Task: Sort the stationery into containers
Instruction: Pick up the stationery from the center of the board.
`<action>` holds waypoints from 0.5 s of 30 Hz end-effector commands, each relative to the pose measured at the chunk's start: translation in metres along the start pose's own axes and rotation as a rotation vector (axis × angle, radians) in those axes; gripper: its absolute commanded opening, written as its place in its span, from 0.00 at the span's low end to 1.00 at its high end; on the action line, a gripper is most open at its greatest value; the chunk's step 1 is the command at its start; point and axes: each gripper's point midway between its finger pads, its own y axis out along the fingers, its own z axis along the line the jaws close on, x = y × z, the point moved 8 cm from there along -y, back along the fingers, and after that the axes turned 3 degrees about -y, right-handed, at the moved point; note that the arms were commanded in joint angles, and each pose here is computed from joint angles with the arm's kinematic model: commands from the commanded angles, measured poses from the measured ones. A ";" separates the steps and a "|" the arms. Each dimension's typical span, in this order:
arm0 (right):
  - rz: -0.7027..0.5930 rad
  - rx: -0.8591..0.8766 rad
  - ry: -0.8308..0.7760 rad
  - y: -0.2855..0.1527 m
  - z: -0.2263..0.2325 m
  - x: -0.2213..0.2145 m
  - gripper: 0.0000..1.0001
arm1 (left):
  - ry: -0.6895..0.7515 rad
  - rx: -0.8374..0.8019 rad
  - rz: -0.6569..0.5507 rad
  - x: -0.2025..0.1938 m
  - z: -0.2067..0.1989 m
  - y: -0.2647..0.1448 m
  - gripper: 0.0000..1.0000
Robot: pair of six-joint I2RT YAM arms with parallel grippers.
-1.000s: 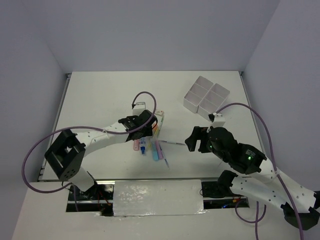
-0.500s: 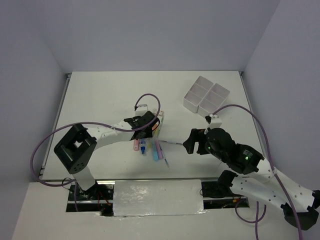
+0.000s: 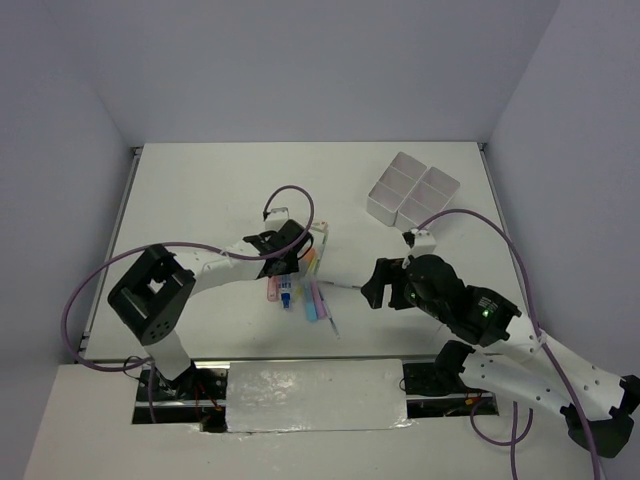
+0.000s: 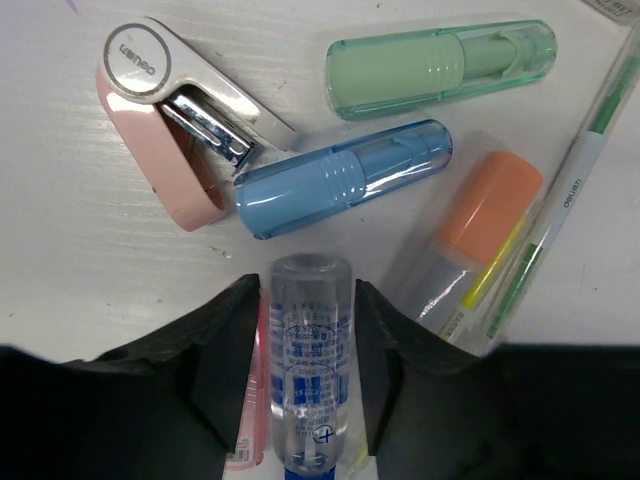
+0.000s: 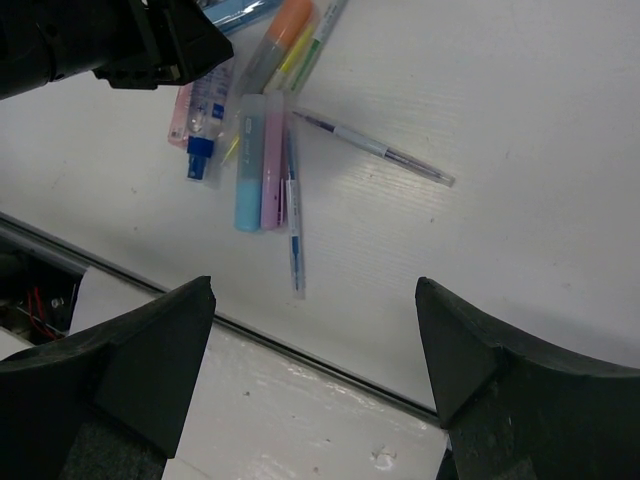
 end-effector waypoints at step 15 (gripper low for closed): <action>-0.029 0.041 0.003 0.003 0.006 0.003 0.88 | -0.010 -0.028 0.010 -0.003 -0.002 0.007 0.11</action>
